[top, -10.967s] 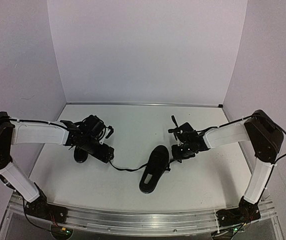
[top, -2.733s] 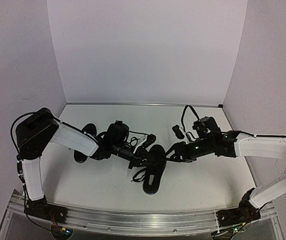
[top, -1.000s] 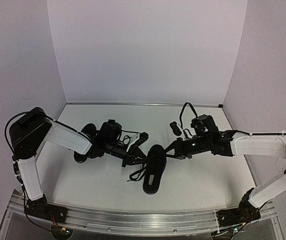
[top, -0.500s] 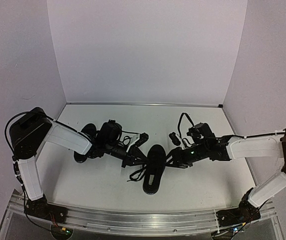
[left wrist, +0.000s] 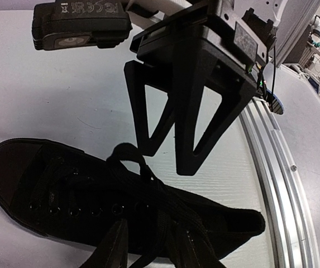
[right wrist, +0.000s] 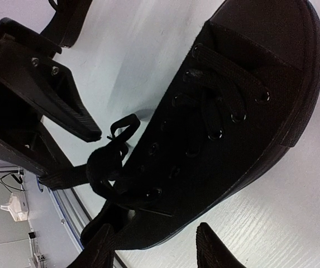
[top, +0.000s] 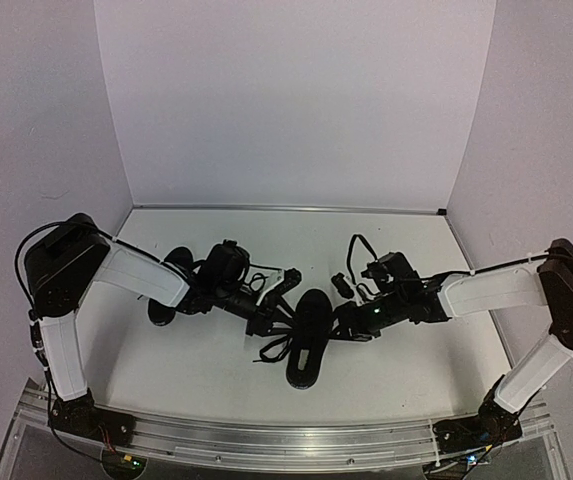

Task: Tie the shoes

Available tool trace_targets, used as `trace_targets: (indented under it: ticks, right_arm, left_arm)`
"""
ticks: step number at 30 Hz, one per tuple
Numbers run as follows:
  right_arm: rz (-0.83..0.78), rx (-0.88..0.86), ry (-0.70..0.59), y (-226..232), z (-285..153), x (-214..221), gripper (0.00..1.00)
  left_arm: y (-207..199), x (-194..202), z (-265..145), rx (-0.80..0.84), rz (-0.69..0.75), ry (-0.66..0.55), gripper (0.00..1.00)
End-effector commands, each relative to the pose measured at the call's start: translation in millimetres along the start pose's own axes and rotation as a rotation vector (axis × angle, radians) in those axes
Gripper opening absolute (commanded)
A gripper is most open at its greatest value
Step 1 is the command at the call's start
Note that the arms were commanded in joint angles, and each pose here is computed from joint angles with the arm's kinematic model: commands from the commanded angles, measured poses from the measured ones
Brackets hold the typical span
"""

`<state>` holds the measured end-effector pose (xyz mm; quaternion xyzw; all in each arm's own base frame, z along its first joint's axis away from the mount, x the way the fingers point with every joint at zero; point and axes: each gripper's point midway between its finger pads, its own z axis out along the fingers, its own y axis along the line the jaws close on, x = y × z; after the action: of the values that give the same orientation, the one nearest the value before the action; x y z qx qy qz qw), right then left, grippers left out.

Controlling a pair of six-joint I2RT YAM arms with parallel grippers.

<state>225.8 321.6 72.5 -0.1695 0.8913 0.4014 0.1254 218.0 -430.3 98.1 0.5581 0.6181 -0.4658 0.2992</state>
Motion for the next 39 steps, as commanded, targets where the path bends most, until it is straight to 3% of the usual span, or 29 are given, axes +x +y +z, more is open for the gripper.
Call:
trace_targets:
  ticks: [1,11,18,21,31,39]
  right_arm:
    - [-0.053,-0.042,-0.041,18,-3,-16,0.48]
    - [-0.052,-0.048,-0.082,25,-15,-21,0.56]
    - [-0.047,-0.044,-0.069,22,-12,-18,0.56]
    - [-0.05,-0.05,-0.06,22,-11,-16,0.56]
    - [-0.063,-0.092,-0.013,25,0,-13,0.44]
    - [-0.064,-0.083,0.017,17,10,-8,0.51]
  left_arm:
    - [7,-2,8,-0.007,0.039,0.02,0.33]
    - [11,5,21,0.006,0.052,0.052,0.29]
    - [4,3,24,0.037,0.068,0.053,0.05]
    - [2,0,24,0.047,0.068,0.047,0.01]
    - [2,1,24,0.047,0.064,0.045,0.0]
    - [3,0,24,0.044,0.066,0.042,0.0]
